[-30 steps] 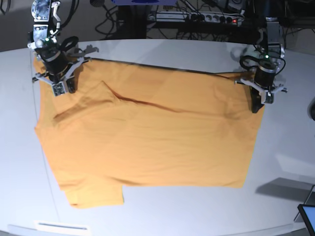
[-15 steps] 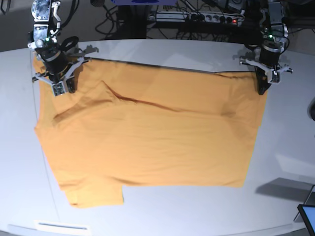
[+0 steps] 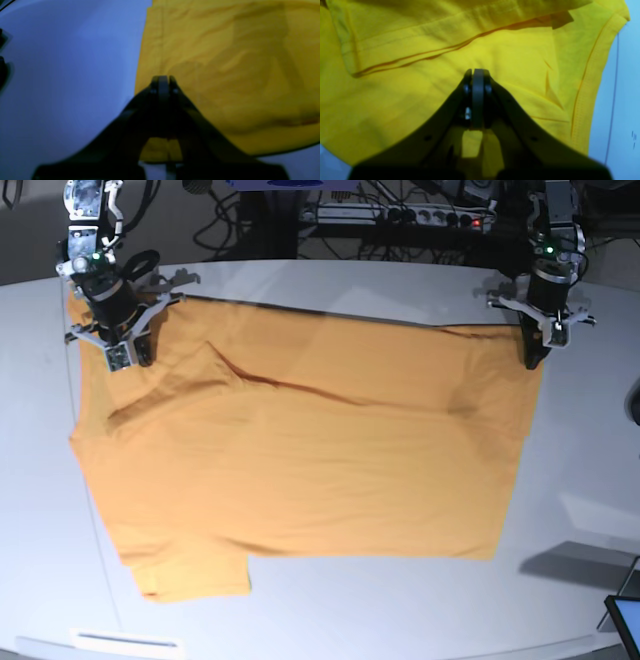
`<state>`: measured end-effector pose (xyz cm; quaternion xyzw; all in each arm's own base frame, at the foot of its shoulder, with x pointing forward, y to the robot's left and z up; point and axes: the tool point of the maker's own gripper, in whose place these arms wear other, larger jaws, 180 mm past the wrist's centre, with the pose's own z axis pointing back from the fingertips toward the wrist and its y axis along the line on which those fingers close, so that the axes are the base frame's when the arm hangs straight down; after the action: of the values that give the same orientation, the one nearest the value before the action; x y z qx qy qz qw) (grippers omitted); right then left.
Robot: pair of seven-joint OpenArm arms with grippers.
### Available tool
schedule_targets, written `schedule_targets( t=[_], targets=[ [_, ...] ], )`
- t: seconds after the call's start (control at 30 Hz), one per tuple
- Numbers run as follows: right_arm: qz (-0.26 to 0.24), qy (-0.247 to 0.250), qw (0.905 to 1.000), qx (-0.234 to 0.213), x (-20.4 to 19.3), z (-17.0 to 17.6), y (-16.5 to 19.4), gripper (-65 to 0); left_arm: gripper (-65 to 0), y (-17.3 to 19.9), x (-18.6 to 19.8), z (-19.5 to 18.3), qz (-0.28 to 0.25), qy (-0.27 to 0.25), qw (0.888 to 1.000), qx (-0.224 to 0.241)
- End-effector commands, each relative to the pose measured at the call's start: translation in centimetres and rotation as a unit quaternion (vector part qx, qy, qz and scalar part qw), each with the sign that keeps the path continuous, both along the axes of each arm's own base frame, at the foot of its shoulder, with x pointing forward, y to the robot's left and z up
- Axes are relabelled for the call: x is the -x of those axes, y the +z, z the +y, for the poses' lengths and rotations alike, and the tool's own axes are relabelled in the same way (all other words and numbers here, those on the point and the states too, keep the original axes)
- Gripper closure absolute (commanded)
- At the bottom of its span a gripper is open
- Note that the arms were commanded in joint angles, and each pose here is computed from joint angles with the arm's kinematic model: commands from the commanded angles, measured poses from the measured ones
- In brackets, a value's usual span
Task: Fold the T-shirt properly
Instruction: 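Pull the shirt edge taut between both grippers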
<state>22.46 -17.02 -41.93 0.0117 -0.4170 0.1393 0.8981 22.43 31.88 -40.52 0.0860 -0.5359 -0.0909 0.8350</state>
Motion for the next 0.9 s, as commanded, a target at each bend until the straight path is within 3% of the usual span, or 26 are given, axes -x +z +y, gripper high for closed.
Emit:
schedule_targets(
  t=[0.0,0.3,0.47,0.53,0.87],
  targets=[
    [0.031,-0.002,0.9992,0.027,1.0,-1.0,-0.8,0.0,0.0,-0.5,0.5,0.1,0.028,-0.009,0.999,-0.014],
    [-0.006,0.002,0.9993,0.036,-0.4,-1.0,1.7,-1.9,0.0,4.5,-3.6,1.0,-0.013,0.012,0.999,-0.039],
    [-0.029,0.005,0.9988,0.040,-1.1,-0.8,3.3,-18.4,0.0,5.0,-4.8,1.2,-0.015,0.016,0.999,-0.040],
    [-0.038,0.007,0.9984,0.041,-1.3,-0.7,3.9,-22.1,0.0,4.9,-4.7,1.2,-0.013,0.016,0.999,-0.040],
    [-0.075,0.009,0.9963,0.042,-3.3,-0.4,6.1,-22.5,0.0,3.8,-7.0,-0.3,-0.012,-0.002,1.000,-0.025]
  ],
)
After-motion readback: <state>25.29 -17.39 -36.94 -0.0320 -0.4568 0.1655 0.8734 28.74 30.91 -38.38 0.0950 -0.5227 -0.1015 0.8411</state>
